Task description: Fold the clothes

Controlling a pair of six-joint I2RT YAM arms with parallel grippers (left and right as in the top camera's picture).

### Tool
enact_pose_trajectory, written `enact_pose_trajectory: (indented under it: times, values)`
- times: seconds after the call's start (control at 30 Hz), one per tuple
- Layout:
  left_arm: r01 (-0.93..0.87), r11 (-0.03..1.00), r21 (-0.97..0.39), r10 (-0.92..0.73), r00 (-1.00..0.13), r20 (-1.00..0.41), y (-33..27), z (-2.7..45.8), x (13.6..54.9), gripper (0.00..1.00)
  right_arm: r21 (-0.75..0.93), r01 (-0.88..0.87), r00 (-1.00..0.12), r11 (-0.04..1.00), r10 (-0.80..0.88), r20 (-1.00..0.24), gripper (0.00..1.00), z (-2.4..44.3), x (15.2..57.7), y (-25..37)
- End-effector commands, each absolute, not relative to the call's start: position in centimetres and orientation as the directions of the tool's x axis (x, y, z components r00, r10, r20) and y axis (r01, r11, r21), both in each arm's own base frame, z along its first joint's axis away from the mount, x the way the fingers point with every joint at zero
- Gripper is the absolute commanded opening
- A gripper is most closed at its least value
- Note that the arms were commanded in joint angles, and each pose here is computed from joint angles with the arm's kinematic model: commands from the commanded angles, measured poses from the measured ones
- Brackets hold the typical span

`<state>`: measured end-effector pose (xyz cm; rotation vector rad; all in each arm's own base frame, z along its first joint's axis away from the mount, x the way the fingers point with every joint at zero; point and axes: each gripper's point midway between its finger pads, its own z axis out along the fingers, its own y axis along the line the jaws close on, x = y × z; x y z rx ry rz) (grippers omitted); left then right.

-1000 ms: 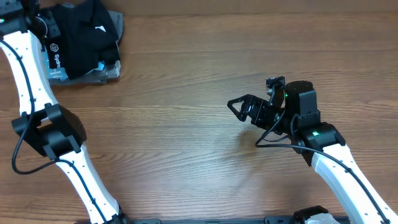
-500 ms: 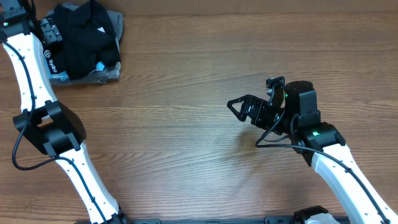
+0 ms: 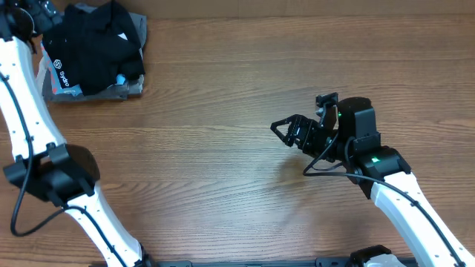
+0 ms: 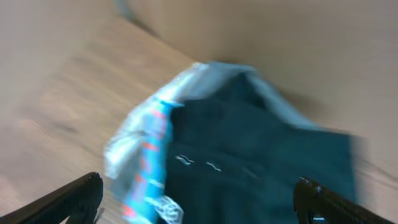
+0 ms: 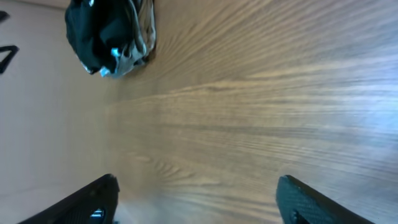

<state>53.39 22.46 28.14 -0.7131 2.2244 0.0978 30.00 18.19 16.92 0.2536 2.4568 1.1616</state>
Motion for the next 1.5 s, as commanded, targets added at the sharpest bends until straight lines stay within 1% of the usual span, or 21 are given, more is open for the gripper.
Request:
enact_pose_trajectory:
  times: [0.0, 0.03, 0.07, 0.13, 0.2, 0.37, 0.4, 0.43, 0.53, 0.63, 0.7, 0.8, 0.9, 1.03, 1.1, 1.17, 1.2, 1.23, 1.27, 1.4, 1.47]
  values:
    - [-0.212, 0.889, -0.405, -0.452, -0.543, -0.708, 15.1, 34.7, 52.6, 0.89, 0.786, -0.029, -0.884, 0.617, 0.351, -0.308, 0.82, 19.3, 28.8, 18.9]
    - [-0.146, 0.885, -0.442, -0.444, -0.549, -0.708, 13.4, 35.9, 52.3, 0.88, 0.777, -0.019, -0.871, 0.629, 0.371, -0.322, 0.82, 19.7, 28.5, 18.5]
    - [-0.097, 0.879, -0.467, -0.437, -0.554, -0.708, 12.1, 36.9, 51.9, 0.9, 0.764, -0.016, -0.86, 0.645, 0.381, -0.34, 0.82, 20.0, 28.1, 18.1]
    - [0.001, 0.859, -0.512, -0.419, -0.573, -0.705, 9.2, 38.8, 50.7, 1.0, 0.729, 0.008, -0.829, 0.685, 0.412, -0.378, 0.82, 20.6, 27.1, 16.8]
    - [0.026, 0.85, -0.526, -0.41, -0.595, -0.692, 7.2, 39.9, 49.0, 1.0, 0.71, 0.06, -0.801, 0.701, 0.458, -0.385, 0.83, 21.2, 25.5, 15.4]
    - [0.081, 0.834, -0.545, -0.368, -0.655, -0.66, 1.8, 42.4, 44.0, 1.0, 0.721, 0.084, -0.799, 0.688, 0.479, -0.364, 0.83, 22.5, 20.3, 14.0]
    - [0.134, 0.811, -0.57, -0.343, -0.68, -0.648, -0.6, 43.5, 41.8, 1.0, 0.718, 0.109, -0.795, 0.687, 0.494, -0.352, 0.83, 22.4, 18.5, 13.2]
    - [0.174, 0.797, -0.578, -0.321, -0.689, -0.65, -1.9, 44.1, 40.7, 1.0, 0.718, 0.129, -0.791, 0.684, 0.507, -0.342, 0.83, 22.3, 17.6, 12.8]
    - [0.294, 0.754, -0.587, -0.241, -0.708, -0.664, -5.5, 45.8, 37.2, 1.0, 0.733, 0.155, -0.795, 0.663, 0.524, -0.306, 0.83, 22.2, 15.6, 12.3]
    - [0.35, 0.741, -0.573, -0.17, -0.729, -0.664, -8.1, 46.3, 33.7, 1.0, 0.751, 0.146, -0.808, 0.644, 0.516, -0.286, 0.82, 22.4, 14.1, 12.4]
    - [0.402, 0.733, -0.549, -0.108, -0.727, -0.678, -9.6, 46.8, 30.8, 1.0, 0.76, 0.145, -0.819, 0.633, 0.508, -0.267, 0.79, 22.4, 13.0, 12.4]
    - [0.451, 0.725, -0.52, -0.082, -0.693, -0.716, -10.5, 48.1, 28.5, 1.0, 0.76, 0.177, -0.821, 0.626, 0.519, -0.236, 0.77, 22.0, 12.3, 12.1]
    - [0.487, 0.724, -0.489, -0.077, -0.647, -0.758, -10.8, 49.7, 26.0, 1.0, 0.753, 0.184, -0.81, 0.632, 0.532, -0.248, 0.76, 21.9, 12.2, 11.6]
    - [0.527, 0.723, -0.446, -0.062, -0.595, -0.802, -11.2, 51.1, 23.4, 1.0, 0.771, 0.158, -0.772, 0.617, 0.564, -0.293, 0.76, 22.9, 13.1, 11.2]
    - [0.536, 0.725, -0.431, -0.059, -0.576, -0.815, -11.3, 51.6, 22.4, 1.0, 0.78, 0.135, -0.735, 0.611, 0.589, -0.335, 0.77, 23.9, 13.9, 10.9]
    - [0.536, 0.734, -0.419, -0.06, -0.563, -0.824, -11.1, 51.8, 21.9, 1.0, 0.777, 0.045, -0.692, 0.628, 0.581, -0.429, 0.81, 25.7, 15.0, 10.8]
    - [0.53, 0.743, -0.409, -0.059, -0.557, -0.828, -11.0, 51.8, 21.8, 1.0, 0.771, -0.004, -0.667, 0.637, 0.573, -0.476, 0.86, 26.7, 15.5, 10.8]
    - [0.519, 0.755, -0.401, -0.06, -0.555, -0.83, -10.7, 51.8, 21.9, 1.0, 0.764, -0.046, -0.625, 0.643, 0.578, -0.524, 0.95, 27.9, 16.1, 10.6]
    - [0.51, 0.764, -0.394, -0.06, -0.552, -0.832, -10.6, 51.7, 21.9, 1.0, 0.761, -0.062, -0.578, 0.645, 0.599, -0.554, 1.0, 28.9, 16.8, 10.2]
    - [0.489, 0.784, -0.384, -0.062, -0.554, -0.83, -10.1, 51.5, 22.3, 1.0, 0.769, -0.025, -0.334, 0.639, 0.72, -0.609, 1.0, 32.3, 19.3, 6.9]
    - [0.481, 0.79, -0.381, -0.062, -0.556, -0.829, -10.0, 51.4, 22.5, 1.0, 0.773, 0.0, -0.252, 0.635, 0.748, -0.614, 1.0, 33.1, 19.8, 5.6]
